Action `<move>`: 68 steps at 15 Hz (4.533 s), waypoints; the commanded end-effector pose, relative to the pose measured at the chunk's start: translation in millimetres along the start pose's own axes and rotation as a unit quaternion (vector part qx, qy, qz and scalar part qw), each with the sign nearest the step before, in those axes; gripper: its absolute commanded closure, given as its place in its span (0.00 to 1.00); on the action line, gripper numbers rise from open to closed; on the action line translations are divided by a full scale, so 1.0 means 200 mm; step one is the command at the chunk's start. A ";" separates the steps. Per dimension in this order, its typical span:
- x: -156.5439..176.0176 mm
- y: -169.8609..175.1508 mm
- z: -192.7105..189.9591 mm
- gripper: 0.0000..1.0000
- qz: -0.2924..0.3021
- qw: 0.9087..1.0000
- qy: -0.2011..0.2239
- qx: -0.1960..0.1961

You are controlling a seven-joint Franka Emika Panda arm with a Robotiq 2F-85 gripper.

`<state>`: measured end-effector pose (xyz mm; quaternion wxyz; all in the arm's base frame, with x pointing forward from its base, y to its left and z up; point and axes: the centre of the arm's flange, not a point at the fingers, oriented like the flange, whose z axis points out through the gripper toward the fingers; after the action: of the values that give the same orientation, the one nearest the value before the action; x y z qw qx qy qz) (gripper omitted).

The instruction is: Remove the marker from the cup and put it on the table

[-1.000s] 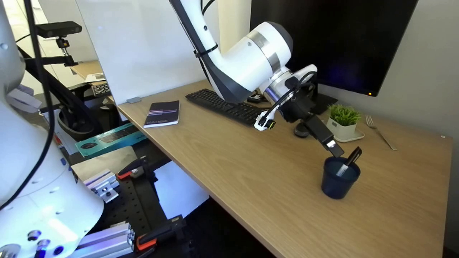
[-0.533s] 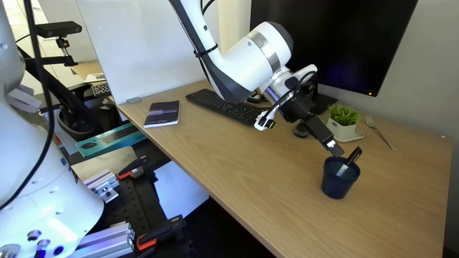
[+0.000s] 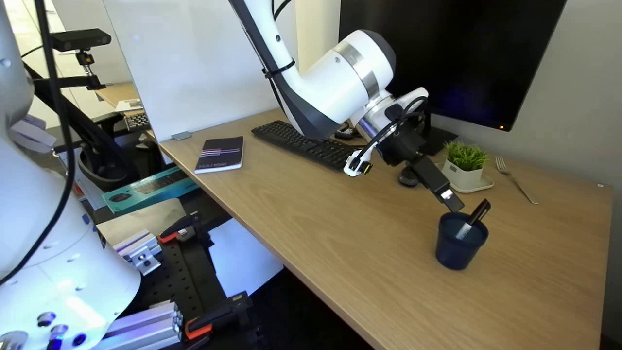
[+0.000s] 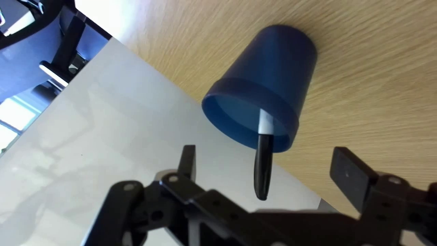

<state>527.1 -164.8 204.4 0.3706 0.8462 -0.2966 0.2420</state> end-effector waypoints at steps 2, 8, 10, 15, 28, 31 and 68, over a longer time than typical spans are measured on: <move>0.00 -0.06 0.02 0.00 -0.001 1.000 0.017 -0.004; 0.02 -0.07 0.09 0.00 0.010 0.998 0.058 -0.008; 0.03 -0.06 0.12 0.00 0.014 0.997 0.069 -0.016; 0.03 -0.04 0.22 0.00 0.017 0.995 0.092 -0.027; -0.04 -0.03 0.27 0.76 0.024 0.991 0.128 -0.019; -0.04 -0.02 0.26 0.97 0.028 0.991 0.128 -0.018; 0.10 0.15 -0.34 0.96 -0.229 0.941 0.010 0.249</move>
<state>504.4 -139.5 261.4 0.2050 0.9415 -0.0563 0.2615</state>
